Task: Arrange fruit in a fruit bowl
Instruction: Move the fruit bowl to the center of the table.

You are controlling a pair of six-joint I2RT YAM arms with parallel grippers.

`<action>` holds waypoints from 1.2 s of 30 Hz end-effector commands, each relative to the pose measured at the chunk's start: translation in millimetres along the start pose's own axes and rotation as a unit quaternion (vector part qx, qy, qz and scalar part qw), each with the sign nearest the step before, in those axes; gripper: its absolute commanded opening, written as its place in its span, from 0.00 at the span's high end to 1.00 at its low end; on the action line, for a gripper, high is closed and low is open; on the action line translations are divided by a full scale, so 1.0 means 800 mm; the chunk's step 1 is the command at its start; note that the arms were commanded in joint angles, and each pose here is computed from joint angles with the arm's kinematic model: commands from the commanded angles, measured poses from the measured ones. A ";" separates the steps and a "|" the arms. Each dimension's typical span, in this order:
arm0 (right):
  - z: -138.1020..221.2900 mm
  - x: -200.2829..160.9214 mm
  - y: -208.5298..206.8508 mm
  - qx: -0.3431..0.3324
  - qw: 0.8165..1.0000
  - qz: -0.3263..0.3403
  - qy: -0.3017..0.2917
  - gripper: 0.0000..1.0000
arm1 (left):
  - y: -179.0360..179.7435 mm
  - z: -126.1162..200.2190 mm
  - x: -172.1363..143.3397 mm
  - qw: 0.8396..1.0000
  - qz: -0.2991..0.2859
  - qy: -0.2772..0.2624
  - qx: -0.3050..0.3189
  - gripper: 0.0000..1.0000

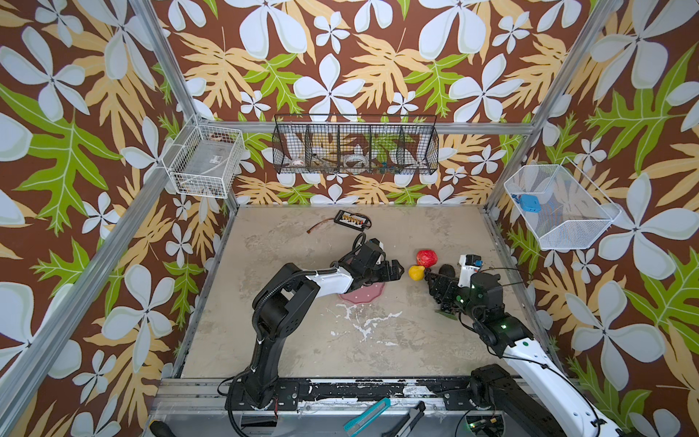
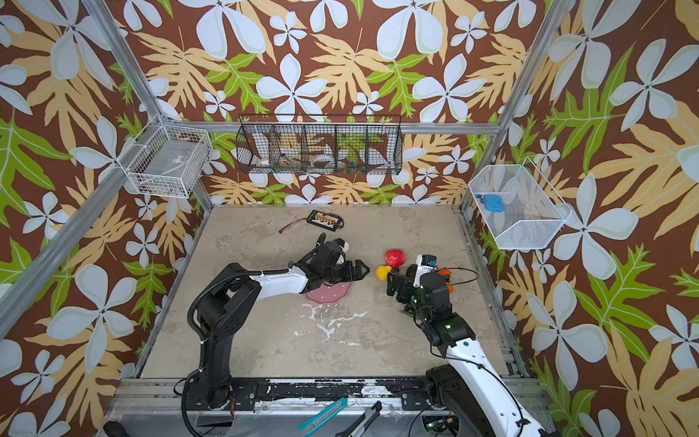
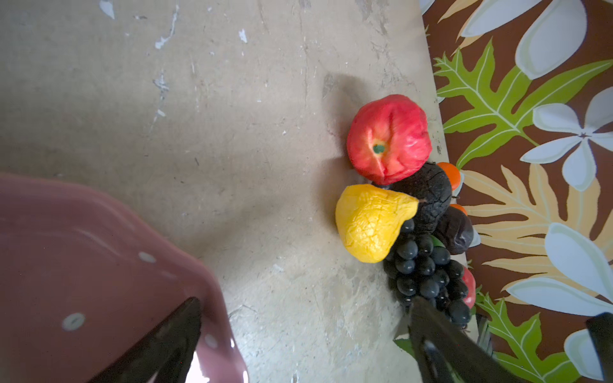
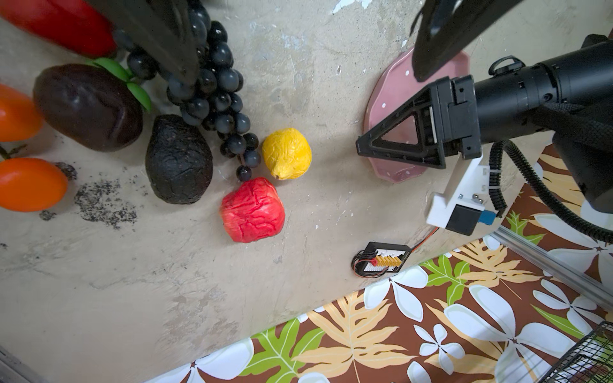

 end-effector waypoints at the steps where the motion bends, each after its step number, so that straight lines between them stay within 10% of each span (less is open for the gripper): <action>1: 0.000 0.001 0.002 -0.001 1.000 0.005 0.002 0.00 | -0.010 0.025 0.010 1.000 -0.013 -0.015 0.009 0.02; 16: -0.037 -0.015 0.015 0.059 0.994 0.002 0.087 0.00 | 0.090 0.198 -0.007 0.973 0.030 -0.123 0.195 0.00; 36: -0.057 -0.034 0.006 0.032 0.991 0.015 0.132 0.00 | 0.133 0.132 -0.030 0.990 0.069 -0.045 0.117 0.01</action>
Point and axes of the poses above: each gripper's point midway between its finger pads, its own z axis back along the fingers, its own y axis along the line the jaws close on, x = y × z, the point moved 9 cm from there along z, back along the fingers, and after that the axes turned 12 degrees about -z, right-handed, at the moved point
